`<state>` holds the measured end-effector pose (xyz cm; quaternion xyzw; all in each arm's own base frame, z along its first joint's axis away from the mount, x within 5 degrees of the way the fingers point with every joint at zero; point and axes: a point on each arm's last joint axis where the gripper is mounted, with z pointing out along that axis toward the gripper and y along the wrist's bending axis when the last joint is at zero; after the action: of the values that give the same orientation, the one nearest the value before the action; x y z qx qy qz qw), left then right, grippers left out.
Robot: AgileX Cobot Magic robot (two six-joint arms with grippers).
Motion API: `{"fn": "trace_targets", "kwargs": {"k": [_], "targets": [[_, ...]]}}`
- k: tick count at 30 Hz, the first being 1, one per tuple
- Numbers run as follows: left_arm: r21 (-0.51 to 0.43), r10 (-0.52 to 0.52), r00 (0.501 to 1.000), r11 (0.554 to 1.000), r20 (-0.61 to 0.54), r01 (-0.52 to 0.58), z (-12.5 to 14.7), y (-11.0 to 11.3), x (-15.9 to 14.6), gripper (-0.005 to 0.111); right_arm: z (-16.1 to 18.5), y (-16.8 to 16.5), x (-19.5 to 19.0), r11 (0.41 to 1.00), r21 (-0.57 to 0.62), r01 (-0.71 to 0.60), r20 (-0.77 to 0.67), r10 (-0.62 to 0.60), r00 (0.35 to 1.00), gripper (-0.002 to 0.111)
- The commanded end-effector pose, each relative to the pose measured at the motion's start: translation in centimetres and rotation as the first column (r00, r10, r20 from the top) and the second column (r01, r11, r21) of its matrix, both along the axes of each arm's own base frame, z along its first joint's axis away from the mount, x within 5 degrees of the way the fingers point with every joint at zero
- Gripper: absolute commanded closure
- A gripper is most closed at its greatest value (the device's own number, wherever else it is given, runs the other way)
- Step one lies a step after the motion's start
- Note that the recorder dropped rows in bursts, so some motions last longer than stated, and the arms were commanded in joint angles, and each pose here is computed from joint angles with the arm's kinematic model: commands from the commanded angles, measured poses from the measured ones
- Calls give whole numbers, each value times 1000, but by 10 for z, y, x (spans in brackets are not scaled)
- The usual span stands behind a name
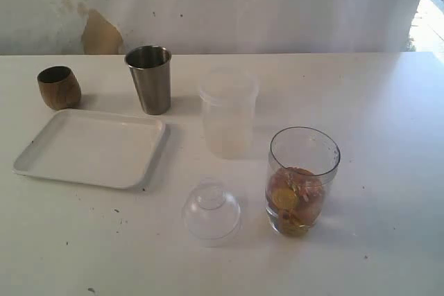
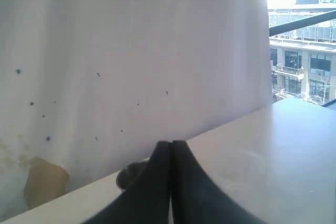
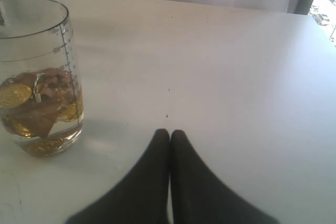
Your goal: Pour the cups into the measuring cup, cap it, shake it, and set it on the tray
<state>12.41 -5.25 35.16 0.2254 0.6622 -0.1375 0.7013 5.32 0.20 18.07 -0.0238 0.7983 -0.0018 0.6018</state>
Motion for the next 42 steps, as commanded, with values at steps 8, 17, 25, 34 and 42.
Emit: {"fn": "trace_targets", "kwargs": {"k": [8,17,25,34,42], "targets": [[30,-10,996,1000,84,7,-2,4,-30,107,1,0,0,1000,1,1,16,-1,1000,108],[30,-10,996,1000,84,7,-2,4,-30,107,1,0,0,1000,1,1,16,-1,1000,108],[35,19,999,999,50,-21,-14,6,-26,107,1,0,0,1000,1,1,16,-1,1000,108],[-277,141,989,953,48,-123,-38,19,-27,107,1,0,0,1000,1,1,16,-1,1000,108],[-300,308,948,899,-83,-319,-59,37,-40,107,1,0,0,1000,1,1,16,-1,1000,108]]}}
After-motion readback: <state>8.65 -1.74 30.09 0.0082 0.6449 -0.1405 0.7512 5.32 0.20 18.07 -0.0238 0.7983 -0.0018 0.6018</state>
